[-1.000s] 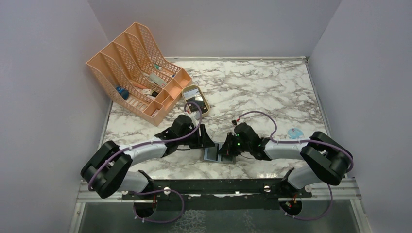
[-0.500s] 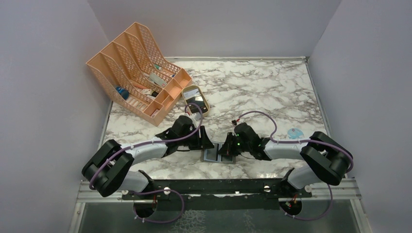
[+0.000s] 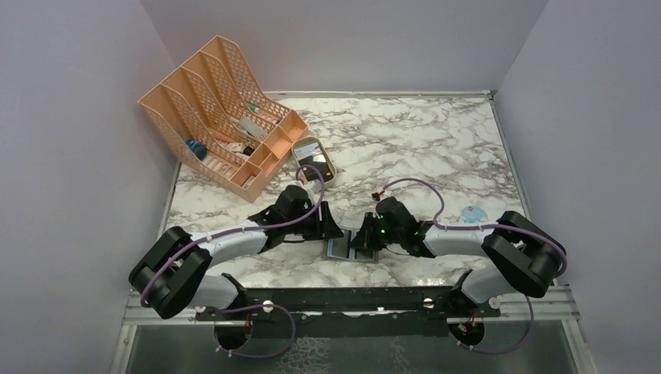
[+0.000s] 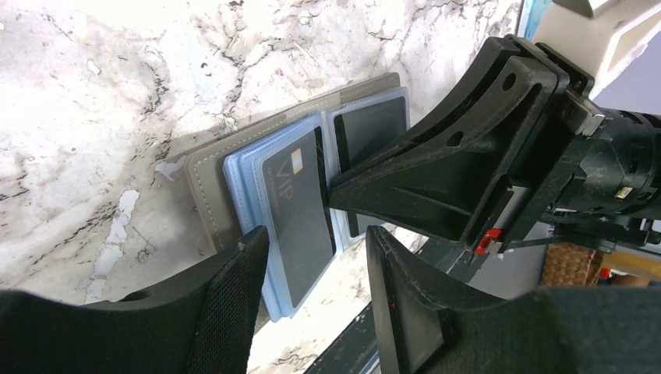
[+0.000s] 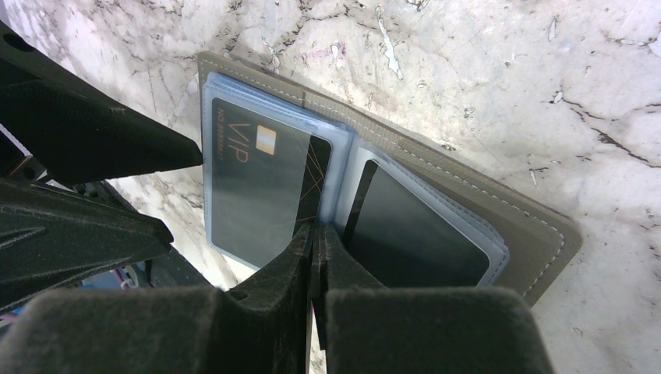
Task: Put the credit cards into the card holder
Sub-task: Turn over the card slot in the card holder.
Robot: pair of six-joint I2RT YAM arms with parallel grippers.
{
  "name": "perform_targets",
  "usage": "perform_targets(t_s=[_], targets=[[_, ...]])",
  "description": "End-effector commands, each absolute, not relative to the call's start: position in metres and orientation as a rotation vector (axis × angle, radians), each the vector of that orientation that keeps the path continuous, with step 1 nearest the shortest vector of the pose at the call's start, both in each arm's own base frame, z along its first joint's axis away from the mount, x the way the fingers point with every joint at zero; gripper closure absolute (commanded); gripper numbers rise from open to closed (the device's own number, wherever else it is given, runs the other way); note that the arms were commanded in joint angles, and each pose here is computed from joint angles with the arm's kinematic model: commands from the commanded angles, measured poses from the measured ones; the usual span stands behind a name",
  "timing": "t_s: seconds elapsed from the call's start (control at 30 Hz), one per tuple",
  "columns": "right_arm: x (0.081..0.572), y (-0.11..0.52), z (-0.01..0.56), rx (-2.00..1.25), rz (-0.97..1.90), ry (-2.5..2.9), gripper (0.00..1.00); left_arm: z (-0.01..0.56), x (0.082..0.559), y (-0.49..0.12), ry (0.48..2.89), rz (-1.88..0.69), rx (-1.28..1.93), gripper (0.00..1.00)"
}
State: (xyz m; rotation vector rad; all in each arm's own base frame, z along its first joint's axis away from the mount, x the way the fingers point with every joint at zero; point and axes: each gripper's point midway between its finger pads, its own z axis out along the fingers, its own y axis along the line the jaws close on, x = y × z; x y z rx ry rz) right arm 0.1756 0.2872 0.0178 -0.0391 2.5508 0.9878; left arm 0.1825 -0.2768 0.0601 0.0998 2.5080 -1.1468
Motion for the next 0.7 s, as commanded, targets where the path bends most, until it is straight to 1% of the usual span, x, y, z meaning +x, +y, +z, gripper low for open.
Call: perform_targets(t_s=[0.0, 0.67], targets=[[0.1710, 0.2789, 0.0070, -0.039, 0.925, 2.588, 0.95, 0.0598, 0.1838, -0.2794, 2.487, -1.159, 0.110, 0.48], [0.1714, 0.2785, 0.0076, -0.038, 0.924, 2.586, 0.95, 0.0511, 0.1841, -0.2752, 2.512, -1.117, 0.103, 0.48]])
